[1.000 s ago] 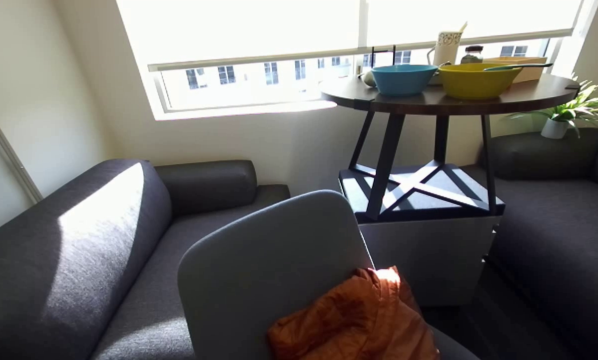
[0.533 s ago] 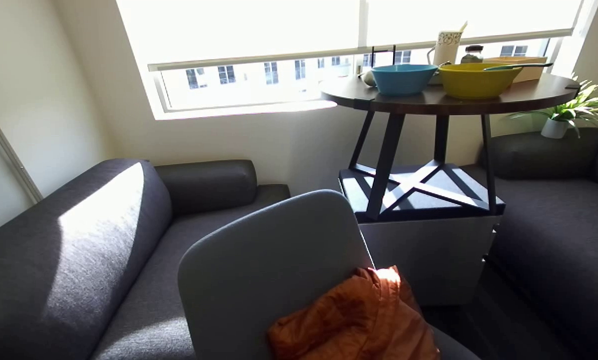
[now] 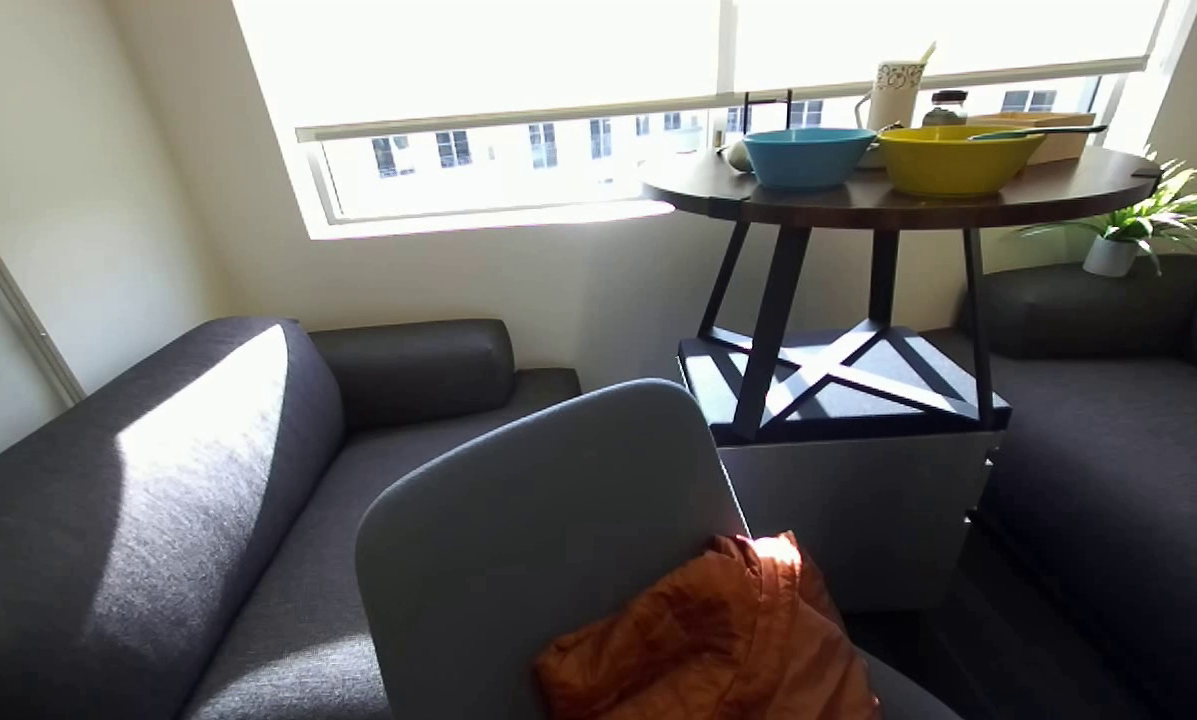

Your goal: Pick up the square bowl and pour all its contents into the blue bowl, put the square bowl back on the table

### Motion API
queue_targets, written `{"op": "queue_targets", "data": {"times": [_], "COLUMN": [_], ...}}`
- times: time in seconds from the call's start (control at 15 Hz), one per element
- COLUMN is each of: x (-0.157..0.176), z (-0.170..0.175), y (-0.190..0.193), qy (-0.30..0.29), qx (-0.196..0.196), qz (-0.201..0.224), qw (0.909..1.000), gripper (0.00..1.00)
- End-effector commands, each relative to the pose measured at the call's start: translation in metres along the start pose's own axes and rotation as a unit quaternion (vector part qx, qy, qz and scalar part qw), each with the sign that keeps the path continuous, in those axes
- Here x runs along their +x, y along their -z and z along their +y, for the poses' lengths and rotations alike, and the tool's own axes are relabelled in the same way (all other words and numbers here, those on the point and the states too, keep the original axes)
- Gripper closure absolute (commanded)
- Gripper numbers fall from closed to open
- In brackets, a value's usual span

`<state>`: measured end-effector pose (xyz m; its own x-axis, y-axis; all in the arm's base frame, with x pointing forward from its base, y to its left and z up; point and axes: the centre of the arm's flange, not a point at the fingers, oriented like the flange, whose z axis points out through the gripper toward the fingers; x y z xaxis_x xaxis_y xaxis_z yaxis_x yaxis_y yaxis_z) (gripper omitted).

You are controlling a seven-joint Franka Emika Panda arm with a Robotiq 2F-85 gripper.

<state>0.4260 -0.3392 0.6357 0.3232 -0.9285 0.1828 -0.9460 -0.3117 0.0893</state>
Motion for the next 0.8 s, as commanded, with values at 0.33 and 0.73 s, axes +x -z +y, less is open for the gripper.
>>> {"op": "queue_targets", "data": {"times": [0.33,0.73], "x": [0.047,0.051], "z": [-0.016,-0.023], "y": [-0.033,-0.031], "qy": [-0.077,-0.090], "qx": [-0.042,-0.034], "qz": [-0.059,-0.077], "qw": [0.9944,0.9924], "gripper": [0.00,0.00]}}
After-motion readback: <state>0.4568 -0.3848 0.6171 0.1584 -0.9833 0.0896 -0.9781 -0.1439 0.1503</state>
